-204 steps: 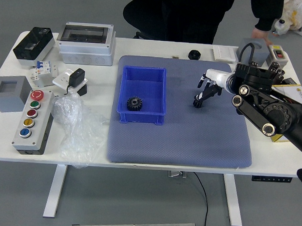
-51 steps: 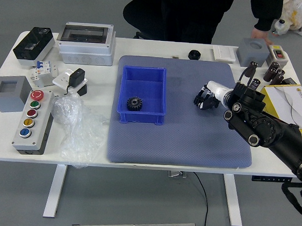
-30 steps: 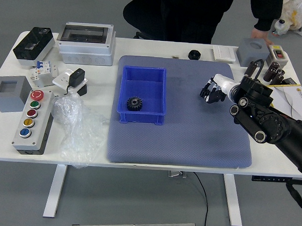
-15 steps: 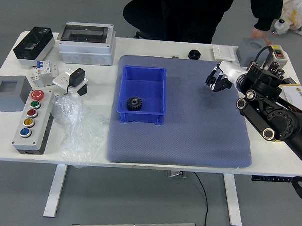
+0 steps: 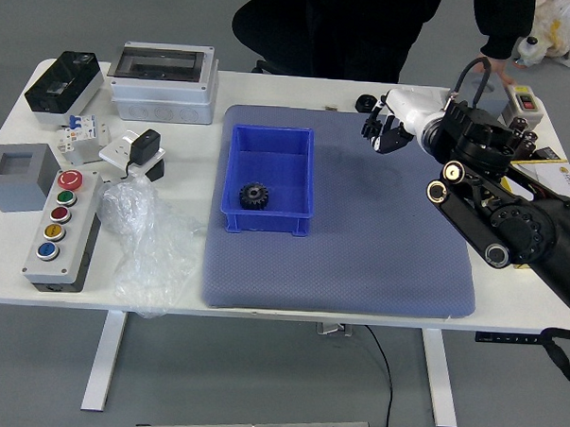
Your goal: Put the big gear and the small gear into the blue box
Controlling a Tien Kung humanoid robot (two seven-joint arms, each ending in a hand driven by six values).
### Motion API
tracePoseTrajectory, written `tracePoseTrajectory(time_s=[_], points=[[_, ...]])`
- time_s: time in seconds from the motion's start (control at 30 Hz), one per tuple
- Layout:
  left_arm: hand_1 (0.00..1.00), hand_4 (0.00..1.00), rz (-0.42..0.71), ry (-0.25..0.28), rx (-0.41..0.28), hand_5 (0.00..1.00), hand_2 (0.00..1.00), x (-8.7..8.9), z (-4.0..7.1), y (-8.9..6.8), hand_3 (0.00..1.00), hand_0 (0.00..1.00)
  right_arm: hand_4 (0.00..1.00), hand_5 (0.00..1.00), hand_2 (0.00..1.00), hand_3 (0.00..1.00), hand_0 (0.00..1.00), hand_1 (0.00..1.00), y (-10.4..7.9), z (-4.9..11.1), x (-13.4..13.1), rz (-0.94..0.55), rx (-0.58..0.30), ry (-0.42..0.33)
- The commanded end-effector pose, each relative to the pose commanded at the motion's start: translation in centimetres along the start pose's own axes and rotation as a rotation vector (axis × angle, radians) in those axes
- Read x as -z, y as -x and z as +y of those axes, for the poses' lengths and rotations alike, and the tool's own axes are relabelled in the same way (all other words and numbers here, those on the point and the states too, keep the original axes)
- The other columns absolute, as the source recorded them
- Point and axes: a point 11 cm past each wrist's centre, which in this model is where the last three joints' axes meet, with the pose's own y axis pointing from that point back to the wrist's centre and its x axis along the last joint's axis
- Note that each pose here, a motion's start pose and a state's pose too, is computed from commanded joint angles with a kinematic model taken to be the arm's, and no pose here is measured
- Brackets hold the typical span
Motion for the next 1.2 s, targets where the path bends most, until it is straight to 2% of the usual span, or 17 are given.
tracePoseTrajectory(time_s=[0.33, 0.6, 0.93, 1.2], points=[[0.838, 0.613, -0.001, -0.010, -0.005, 0.379, 0.834, 0.5, 0.1, -0.3, 0.795, 0.865, 0.468, 0.153, 0.442, 0.611, 0.395, 0.338, 1.6, 0.6, 5.0, 0.034, 0.031, -0.099], [0.839, 0.612, -0.008, -0.012, -0.003, 0.379, 0.835, 0.4, 0.1, -0.3, 0.795, 0.865, 0.467, 0.152, 0.445, 0.614, 0.395, 0.340, 4.0, 1.0, 8.3, 0.046, 0.078, -0.165], [0.838, 0.612, -0.020, -0.014, -0.001, 0.379, 0.835, 0.2, 0.1, -0.2, 0.795, 0.865, 0.466, 0.153, 0.446, 0.614, 0.398, 0.339, 6.0, 1.2, 10.2, 0.047, 0.119, -0.201], [0.838, 0.612, -0.028, -0.009, -0.006, 0.378, 0.834, -0.1, 0.1, -0.5, 0.793, 0.865, 0.465, 0.157, 0.445, 0.613, 0.395, 0.340, 5.3, 1.1, 10.5, 0.059, 0.113, -0.205]])
